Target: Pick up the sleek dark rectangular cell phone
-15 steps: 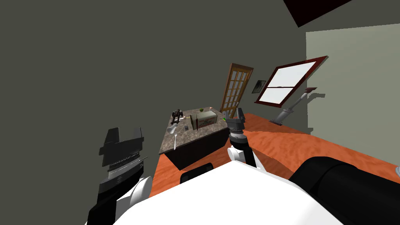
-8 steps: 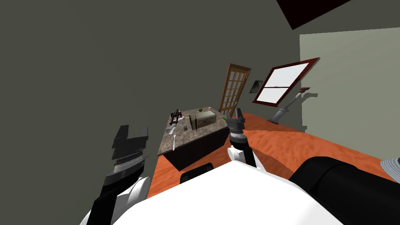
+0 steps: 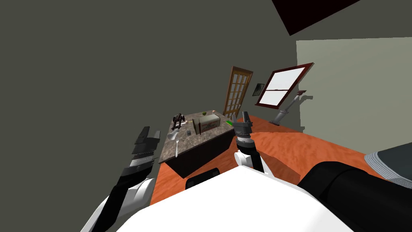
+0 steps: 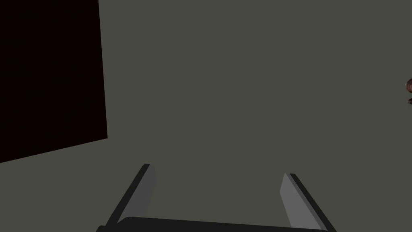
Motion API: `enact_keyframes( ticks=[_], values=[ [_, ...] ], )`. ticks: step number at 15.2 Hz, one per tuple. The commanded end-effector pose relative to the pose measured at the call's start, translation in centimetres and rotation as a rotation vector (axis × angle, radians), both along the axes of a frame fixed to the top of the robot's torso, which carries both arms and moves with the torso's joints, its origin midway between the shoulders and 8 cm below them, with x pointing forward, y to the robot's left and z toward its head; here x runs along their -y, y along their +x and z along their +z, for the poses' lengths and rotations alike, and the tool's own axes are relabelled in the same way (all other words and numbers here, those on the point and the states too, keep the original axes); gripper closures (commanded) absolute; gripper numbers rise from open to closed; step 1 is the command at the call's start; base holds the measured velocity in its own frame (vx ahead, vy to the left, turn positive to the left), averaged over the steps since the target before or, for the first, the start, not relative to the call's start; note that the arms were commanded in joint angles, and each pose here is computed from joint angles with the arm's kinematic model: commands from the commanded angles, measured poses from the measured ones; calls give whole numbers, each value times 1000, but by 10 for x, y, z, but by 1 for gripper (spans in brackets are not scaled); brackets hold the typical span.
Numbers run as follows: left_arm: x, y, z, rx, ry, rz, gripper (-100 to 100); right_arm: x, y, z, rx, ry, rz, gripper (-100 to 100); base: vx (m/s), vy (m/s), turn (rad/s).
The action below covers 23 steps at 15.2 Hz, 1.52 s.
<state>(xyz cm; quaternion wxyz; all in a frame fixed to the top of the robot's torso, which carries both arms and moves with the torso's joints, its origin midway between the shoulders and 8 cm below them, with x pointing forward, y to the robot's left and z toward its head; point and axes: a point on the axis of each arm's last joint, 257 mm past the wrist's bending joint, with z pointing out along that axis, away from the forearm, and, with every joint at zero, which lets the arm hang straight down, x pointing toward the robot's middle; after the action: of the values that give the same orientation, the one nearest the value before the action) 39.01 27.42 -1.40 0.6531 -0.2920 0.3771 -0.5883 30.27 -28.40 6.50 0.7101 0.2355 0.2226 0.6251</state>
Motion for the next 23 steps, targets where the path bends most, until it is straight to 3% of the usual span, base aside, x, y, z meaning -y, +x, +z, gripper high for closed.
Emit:
enact_keyframes(
  ticks=[1,2,8,11,19,23],
  values=[
    [-1,9,-12,-45,19,-8,-100,0,0,0,0,0,0,0,1,-4,-106],
    [0,21,-24,-90,37,-17,-100,0,0,0,0,0,0,0,2,-5,-118],
    [1,47,-54,-205,92,-33,-100,0,0,0,0,0,0,0,1,-5,-113],
    [1,70,-79,-298,148,-46,-100,0,0,0,0,0,0,0,1,-7,-148],
    [-6,95,-121,-456,215,-42,-100,0,0,0,0,0,0,0,2,-5,-97],
    [-16,114,-149,-564,282,-40,-100,0,0,0,0,0,0,0,2,-6,-116]
  ],
)
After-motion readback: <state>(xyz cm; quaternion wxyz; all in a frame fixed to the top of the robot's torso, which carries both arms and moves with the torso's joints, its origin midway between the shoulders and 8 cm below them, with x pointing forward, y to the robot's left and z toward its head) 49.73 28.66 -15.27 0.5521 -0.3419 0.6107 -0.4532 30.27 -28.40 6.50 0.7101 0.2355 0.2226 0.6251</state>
